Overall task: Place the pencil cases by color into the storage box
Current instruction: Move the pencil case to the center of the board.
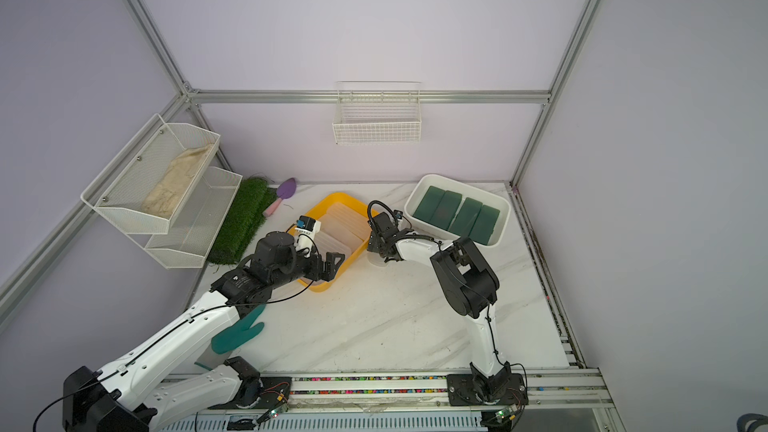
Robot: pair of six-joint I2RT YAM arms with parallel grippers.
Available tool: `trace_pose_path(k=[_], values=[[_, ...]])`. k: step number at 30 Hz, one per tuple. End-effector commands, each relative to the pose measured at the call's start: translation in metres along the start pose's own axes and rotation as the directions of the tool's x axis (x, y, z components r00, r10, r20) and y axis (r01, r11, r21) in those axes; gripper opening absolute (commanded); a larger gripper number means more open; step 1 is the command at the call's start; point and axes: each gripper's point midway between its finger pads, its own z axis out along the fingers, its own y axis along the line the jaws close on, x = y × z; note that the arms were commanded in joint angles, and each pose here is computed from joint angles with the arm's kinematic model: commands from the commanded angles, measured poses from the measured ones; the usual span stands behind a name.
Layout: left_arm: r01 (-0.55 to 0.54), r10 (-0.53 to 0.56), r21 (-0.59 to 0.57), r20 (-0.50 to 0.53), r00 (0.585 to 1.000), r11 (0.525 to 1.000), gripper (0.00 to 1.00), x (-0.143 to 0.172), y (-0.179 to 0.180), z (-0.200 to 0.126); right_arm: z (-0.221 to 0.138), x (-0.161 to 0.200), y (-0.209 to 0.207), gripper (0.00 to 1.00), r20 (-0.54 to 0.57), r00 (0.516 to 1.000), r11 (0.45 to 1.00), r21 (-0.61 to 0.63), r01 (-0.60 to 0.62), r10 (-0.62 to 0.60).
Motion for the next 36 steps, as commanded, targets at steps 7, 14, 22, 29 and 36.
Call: trace_pose_path(k=[7, 14, 22, 29, 36], values=[[0.004, -0.003, -0.006, 0.058, 0.998, 1.000, 1.00, -0.006, 0.001, -0.006, 0.015, 0.008, -0.004, 0.97, -0.004, 0.999, 0.995, 0.090, 0.043, -0.043], [0.022, -0.021, -0.013, 0.049, 0.999, 1.000, 1.00, -0.002, 0.003, -0.005, 0.025, 0.016, -0.012, 0.96, -0.035, 0.996, 0.986, 0.149, 0.081, -0.077], [0.028, -0.027, -0.033, 0.045, 0.999, 0.999, 1.00, 0.003, 0.008, -0.004, -0.007, 0.020, -0.014, 0.84, -0.011, 0.995, 0.986, 0.133, 0.097, -0.097], [0.038, -0.037, -0.036, 0.028, 0.999, 0.999, 1.00, 0.007, 0.009, 0.002, -0.041, 0.047, -0.021, 0.81, -0.021, 0.989, 0.982, 0.115, 0.151, -0.149], [0.043, -0.043, -0.048, -0.005, 0.999, 0.998, 1.00, 0.012, 0.011, 0.011, -0.055, 0.083, -0.038, 0.81, -0.077, 0.979, 0.973, 0.115, 0.198, -0.190]])
